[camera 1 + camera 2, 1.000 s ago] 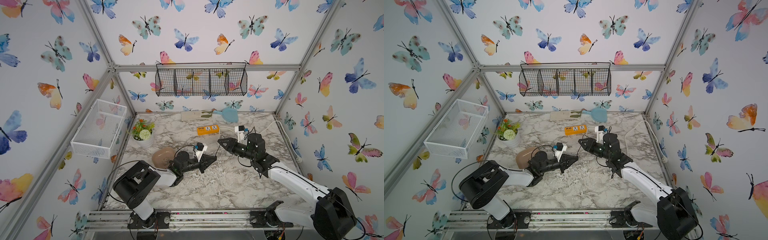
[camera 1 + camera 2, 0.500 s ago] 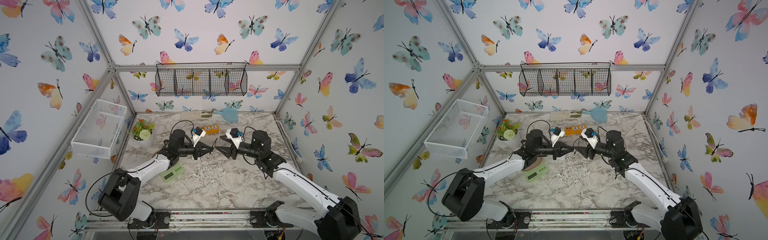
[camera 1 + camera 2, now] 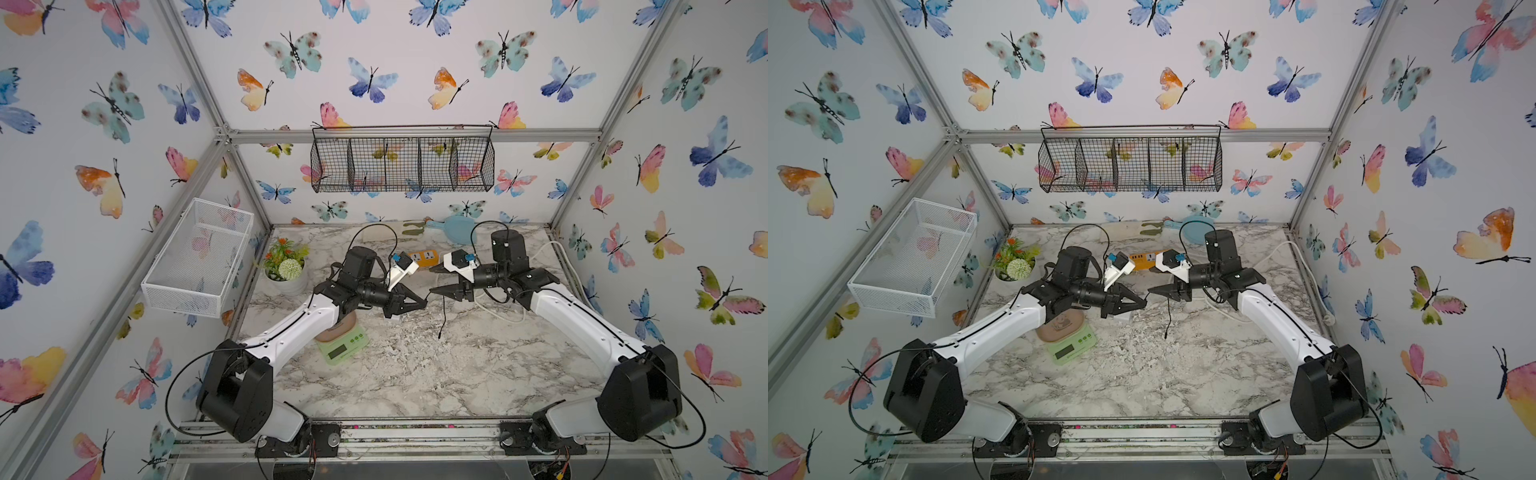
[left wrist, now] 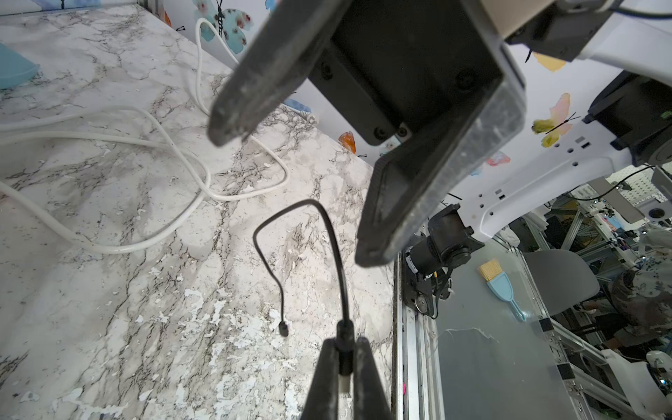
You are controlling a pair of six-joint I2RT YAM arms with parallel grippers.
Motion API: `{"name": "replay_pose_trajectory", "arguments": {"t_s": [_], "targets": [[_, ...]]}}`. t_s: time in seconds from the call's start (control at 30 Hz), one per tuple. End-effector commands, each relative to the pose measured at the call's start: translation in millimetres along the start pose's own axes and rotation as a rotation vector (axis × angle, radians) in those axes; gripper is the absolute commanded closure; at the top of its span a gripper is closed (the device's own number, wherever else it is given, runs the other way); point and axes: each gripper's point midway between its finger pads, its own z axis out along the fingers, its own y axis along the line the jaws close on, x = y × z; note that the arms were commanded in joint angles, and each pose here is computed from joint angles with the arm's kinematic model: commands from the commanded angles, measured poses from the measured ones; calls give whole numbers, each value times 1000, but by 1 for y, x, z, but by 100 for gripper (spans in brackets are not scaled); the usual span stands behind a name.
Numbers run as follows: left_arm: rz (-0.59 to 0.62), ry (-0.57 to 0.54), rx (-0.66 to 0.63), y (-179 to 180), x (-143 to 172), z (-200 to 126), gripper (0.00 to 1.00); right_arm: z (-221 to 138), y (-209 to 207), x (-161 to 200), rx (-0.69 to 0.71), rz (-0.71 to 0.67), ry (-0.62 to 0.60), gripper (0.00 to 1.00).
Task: Charge the electronic scale
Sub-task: Pick up the charging cable from the center of the board.
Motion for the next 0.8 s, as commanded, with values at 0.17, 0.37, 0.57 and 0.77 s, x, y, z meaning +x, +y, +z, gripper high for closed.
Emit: {"name": "replay_pose_trajectory", "arguments": {"t_s": [0.17, 0.37, 0.57, 0.77], "targets": [[43, 63, -24, 6, -7, 1, 97, 5, 23, 7, -189, 90, 10, 50], [61, 69, -38, 7, -17, 0, 97, 4, 27, 5, -233, 100, -4, 59], [64, 68, -44, 8, -19, 0, 97, 2, 28, -5, -233, 108, -41, 87], [74, 58, -50, 6, -20, -2, 65, 3, 23, -11, -197, 150, -92, 98]]}}
